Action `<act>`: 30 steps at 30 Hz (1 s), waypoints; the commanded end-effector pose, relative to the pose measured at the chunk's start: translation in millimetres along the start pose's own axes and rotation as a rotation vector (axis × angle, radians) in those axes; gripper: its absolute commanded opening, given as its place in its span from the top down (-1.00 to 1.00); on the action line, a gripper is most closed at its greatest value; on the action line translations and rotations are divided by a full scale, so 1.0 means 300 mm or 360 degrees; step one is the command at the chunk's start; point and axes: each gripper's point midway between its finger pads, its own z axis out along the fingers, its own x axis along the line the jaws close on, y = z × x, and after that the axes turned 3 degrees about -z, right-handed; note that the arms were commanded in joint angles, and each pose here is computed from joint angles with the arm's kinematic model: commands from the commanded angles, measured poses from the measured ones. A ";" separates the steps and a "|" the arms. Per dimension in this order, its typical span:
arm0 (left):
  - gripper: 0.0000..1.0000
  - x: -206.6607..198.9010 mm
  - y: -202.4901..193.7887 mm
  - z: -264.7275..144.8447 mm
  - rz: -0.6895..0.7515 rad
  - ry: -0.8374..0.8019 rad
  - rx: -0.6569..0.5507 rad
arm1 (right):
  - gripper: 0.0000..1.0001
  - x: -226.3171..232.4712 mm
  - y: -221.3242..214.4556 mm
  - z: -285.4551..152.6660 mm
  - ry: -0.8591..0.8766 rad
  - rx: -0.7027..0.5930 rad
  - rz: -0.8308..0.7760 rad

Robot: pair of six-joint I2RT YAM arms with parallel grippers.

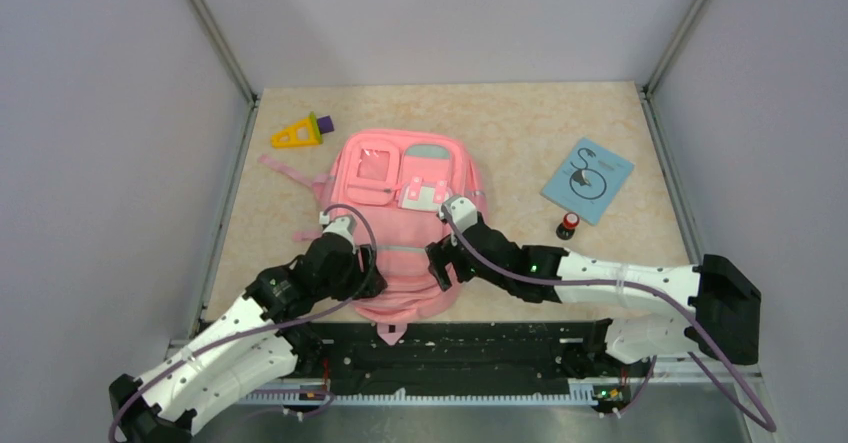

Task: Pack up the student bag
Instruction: Unzip the student bag at the center of the board.

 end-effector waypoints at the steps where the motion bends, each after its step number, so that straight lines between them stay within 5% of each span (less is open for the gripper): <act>1: -0.26 0.006 0.034 -0.023 -0.0051 0.0100 -0.0056 | -0.68 0.006 0.070 0.005 -0.0029 -0.0138 0.0205; 14: 0.32 -0.032 -0.045 -0.017 -0.0087 -0.0015 0.0093 | -0.67 0.009 -0.009 0.036 -0.0041 -0.0026 0.0238; 20: 1.00 -0.086 -0.017 -0.027 -0.0069 -0.0143 0.0043 | -0.67 0.025 -0.001 0.021 0.0026 -0.0038 0.0198; 30: 1.00 -0.180 0.071 -0.094 -0.0002 -0.0319 -0.0090 | -0.63 0.112 0.100 -0.046 0.0352 -0.0178 -0.0260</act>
